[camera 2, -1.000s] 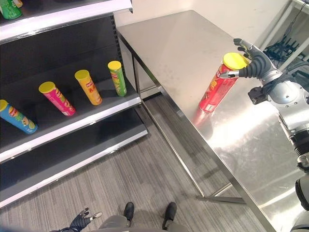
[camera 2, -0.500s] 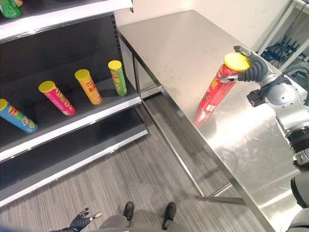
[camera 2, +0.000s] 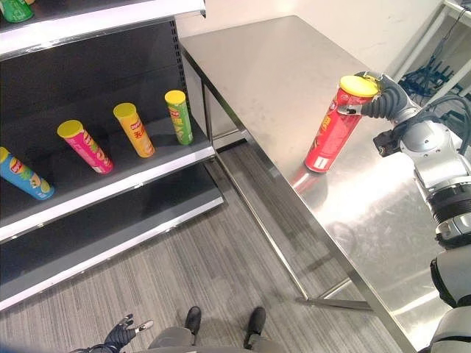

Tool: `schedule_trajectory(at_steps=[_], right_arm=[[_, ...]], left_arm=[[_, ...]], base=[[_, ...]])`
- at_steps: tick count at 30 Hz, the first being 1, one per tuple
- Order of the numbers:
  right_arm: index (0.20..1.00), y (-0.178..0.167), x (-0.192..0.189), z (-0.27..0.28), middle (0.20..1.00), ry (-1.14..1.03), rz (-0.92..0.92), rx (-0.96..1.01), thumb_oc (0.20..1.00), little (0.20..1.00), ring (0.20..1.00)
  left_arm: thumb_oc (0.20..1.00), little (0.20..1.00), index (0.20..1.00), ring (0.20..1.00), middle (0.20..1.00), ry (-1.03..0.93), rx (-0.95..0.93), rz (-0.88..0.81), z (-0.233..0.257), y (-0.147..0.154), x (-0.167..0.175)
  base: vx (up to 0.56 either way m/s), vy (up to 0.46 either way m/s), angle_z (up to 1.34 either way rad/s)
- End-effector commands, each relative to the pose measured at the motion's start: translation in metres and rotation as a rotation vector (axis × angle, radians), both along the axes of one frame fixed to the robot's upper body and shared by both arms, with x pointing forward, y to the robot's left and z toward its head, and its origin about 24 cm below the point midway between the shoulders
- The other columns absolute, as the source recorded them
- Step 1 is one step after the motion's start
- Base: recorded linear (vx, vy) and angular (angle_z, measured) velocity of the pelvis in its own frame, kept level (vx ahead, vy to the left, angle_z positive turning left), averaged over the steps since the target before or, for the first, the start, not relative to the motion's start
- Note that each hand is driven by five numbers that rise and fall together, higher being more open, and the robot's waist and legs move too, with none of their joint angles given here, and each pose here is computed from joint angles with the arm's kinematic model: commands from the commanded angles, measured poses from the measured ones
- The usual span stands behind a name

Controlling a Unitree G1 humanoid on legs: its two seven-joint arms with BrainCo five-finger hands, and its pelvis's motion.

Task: Put the goods on the table back onto the shelves and tidy them up.

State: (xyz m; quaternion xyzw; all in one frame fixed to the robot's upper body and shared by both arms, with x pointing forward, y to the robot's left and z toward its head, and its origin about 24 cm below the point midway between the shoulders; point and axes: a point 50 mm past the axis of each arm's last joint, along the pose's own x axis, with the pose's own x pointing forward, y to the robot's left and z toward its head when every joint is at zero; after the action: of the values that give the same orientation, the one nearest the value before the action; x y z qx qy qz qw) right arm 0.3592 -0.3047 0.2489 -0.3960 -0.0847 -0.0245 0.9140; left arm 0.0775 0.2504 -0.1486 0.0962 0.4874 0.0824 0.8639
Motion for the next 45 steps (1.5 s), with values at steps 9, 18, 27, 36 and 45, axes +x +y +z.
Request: schedule_trajectory(at_steps=[9, 18, 27, 36, 45], right_arm=[[0.200, 0.029, -0.072, 0.032, 0.200, -0.536, 0.210, 0.174, 0.200, 0.200, 0.200], [0.200, 0.050, -0.116, 0.032, 0.200, -0.632, 0.387, 0.193, 0.200, 0.200, 0.200], [0.200, 0.074, -0.121, 0.026, 0.200, -0.547, 0.474, 0.001, 0.200, 0.200, 0.200], [0.200, 0.080, -0.115, 0.020, 0.200, -0.488, 0.497, -0.019, 0.200, 0.200, 0.200], [0.200, 0.082, -0.112, -0.014, 0.200, -0.424, 0.454, 0.084, 0.200, 0.200, 0.200]], left_arm=[[1.000, 1.000, 1.000, 1.000, 1.000, -0.136, 0.064, 0.052, 0.018, 0.021, 0.034], [1.000, 1.000, 1.000, 1.000, 1.000, -0.187, 0.010, 0.120, 0.021, 0.020, 0.037], [1.000, 1.000, 1.000, 1.000, 1.000, -0.119, -0.009, 0.239, 0.009, 0.014, 0.009], [1.000, 1.000, 1.000, 1.000, 1.000, -0.248, 0.051, 0.085, 0.031, 0.025, 0.037], [1.000, 1.000, 1.000, 1.000, 1.000, -0.381, 0.174, 0.005, 0.070, 0.062, 0.079]], base=[[-0.04, -0.017, -0.03], [-0.15, -0.206, 0.82], [-0.16, 0.174, 0.84], [0.05, 0.608, 0.25], [-0.13, 0.653, -0.38]])
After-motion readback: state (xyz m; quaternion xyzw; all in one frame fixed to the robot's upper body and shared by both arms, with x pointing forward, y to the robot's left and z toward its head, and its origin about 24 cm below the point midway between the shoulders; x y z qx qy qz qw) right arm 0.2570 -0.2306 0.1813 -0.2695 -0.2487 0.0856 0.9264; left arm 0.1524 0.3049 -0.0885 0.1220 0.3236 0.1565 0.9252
